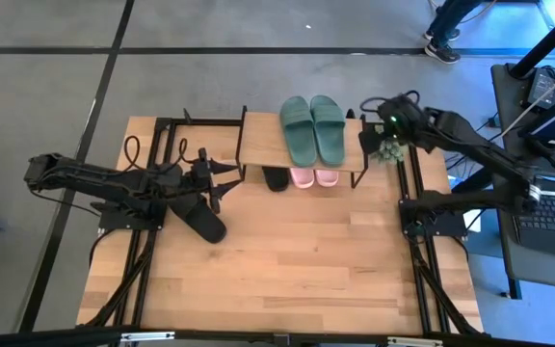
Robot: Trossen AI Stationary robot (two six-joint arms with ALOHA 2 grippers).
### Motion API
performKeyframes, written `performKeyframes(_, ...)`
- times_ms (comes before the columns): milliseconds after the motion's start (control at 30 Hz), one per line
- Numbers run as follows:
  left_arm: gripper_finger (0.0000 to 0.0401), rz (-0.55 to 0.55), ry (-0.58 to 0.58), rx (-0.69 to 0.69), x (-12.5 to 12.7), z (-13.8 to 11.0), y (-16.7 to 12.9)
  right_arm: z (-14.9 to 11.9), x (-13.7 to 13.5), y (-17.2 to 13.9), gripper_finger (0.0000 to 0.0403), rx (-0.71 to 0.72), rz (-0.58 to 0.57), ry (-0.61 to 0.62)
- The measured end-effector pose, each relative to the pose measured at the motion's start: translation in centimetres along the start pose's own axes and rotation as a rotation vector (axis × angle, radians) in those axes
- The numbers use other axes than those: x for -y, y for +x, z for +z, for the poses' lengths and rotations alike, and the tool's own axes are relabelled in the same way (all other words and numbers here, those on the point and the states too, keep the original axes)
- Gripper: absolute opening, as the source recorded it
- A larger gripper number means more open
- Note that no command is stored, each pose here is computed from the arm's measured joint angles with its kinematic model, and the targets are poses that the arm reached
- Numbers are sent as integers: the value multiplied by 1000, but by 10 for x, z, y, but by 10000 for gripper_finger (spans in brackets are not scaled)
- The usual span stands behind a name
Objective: Pick and place slides into the shelf
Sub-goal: Adjust the shelf
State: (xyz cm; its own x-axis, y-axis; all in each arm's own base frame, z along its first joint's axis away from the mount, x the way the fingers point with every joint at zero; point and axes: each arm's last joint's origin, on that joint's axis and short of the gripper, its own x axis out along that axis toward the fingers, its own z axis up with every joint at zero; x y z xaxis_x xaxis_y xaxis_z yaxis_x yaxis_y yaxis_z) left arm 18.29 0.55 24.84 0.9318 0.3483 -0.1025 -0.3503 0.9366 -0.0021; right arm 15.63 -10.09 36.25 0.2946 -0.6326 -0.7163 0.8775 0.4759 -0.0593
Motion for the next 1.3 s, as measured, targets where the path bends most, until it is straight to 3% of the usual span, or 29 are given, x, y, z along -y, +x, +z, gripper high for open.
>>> performKeyframes(100,196,0,-15,-10,0,-1,0,8,1,14,320,-108,8,14)
performKeyframes(467,195,-47,-6,-39,8,-4,-3,21,31,54,320,-333,-186,87)
performKeyframes(967,195,-126,4,-40,21,-5,-9,24,26,99,320,-456,-221,64)
performKeyframes(1300,195,-146,2,-40,25,-5,-11,24,23,107,320,-469,-184,91)
